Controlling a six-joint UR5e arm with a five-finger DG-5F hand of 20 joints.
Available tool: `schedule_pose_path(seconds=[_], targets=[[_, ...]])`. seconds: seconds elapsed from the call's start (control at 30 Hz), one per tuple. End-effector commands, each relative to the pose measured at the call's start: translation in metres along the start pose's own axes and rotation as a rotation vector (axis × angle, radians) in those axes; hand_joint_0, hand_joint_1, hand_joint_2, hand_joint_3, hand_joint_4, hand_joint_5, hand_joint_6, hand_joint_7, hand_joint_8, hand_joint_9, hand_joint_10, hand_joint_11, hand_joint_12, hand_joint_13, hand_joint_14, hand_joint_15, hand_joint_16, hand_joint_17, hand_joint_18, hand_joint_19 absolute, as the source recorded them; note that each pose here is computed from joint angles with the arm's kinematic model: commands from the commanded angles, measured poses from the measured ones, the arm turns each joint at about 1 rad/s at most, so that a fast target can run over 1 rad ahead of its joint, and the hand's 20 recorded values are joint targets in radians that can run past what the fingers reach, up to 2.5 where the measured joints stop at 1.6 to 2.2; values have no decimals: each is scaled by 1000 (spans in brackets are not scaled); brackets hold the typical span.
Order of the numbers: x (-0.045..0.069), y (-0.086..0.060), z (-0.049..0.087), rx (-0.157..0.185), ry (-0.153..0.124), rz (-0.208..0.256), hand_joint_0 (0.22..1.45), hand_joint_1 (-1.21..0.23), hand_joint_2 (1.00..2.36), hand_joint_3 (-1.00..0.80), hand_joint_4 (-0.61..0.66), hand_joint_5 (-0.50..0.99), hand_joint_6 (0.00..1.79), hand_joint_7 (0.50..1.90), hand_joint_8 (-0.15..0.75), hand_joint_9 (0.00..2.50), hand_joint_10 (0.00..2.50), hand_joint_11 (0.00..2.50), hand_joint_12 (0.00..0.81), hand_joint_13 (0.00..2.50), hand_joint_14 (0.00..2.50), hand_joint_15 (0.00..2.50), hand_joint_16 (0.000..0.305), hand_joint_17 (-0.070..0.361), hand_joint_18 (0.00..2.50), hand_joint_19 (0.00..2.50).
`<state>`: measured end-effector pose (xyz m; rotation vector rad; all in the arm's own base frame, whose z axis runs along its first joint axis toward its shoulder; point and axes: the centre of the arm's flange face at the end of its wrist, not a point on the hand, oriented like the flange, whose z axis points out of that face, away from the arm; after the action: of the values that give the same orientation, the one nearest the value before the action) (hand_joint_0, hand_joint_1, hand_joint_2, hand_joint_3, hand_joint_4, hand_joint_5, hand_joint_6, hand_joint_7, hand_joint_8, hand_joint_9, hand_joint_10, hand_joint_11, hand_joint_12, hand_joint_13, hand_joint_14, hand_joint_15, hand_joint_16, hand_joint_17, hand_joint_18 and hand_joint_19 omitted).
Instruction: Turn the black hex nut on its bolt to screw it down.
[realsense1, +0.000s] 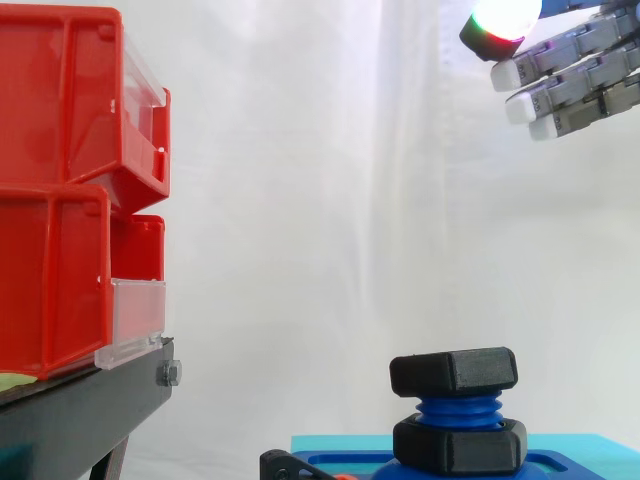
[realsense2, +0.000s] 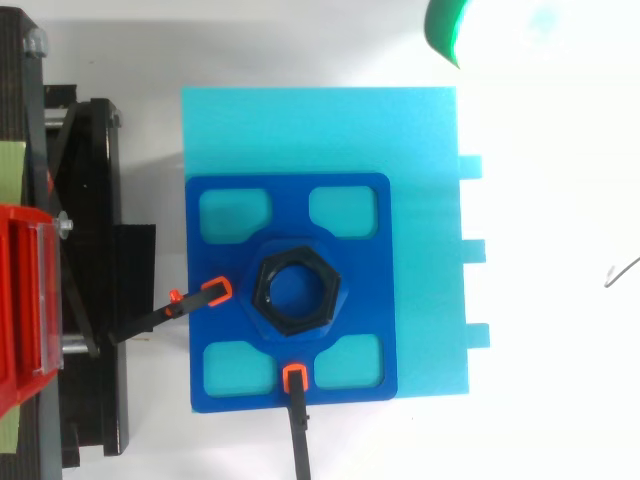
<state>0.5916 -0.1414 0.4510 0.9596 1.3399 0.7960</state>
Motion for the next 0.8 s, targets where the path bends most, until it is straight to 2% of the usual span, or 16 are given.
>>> schedule_pose_path(seconds=[0.0,0.23,0.33,0.37,0.47,0.5,0.57,0.6,0.63,0.67,0.77], targets=[[4,1,1,-3,8,0,488,-526,1000,-500,85,-192,502,711,224,553,0,0,273,555,2,27,44,98,412,169],[2,0,0,3,4,-2,476,-537,1000,-500,80,-191,502,715,220,549,0,0,263,504,2,0,37,83,353,112],[4,0,-1,12,12,-22,473,-532,1000,-500,77,-191,502,715,218,546,1,0,257,475,0,0,36,80,313,104],[7,1,-1,12,16,-76,473,-531,1000,-500,77,-192,502,714,216,543,1,0,256,468,0,0,36,80,309,97],[10,3,0,6,17,-143,472,-528,1000,-500,73,-193,502,721,204,541,0,3,255,452,0,0,35,78,277,99],[17,-3,7,9,16,-220,471,-528,1000,-500,70,-193,502,717,198,533,0,0,253,446,0,0,35,78,276,96],[26,-5,14,-2,11,-287,470,-526,1000,-500,68,-194,502,717,196,529,0,4,254,444,0,0,35,79,267,98],[34,-10,23,-8,5,-318,470,-526,1000,-500,69,-193,502,720,195,528,0,11,256,441,0,0,35,79,262,93],[37,-11,25,-14,-3,-329,470,-527,1000,-500,70,-193,502,720,193,523,0,6,257,424,0,0,36,80,239,74],[47,-14,33,-26,-9,-349,471,-528,1000,-500,67,-193,502,719,192,517,0,9,258,418,0,0,36,81,236,66],[63,-24,48,-30,-16,-366,473,-529,1000,-500,68,-192,502,719,188,502,0,0,254,395,0,0,37,83,198,36]])
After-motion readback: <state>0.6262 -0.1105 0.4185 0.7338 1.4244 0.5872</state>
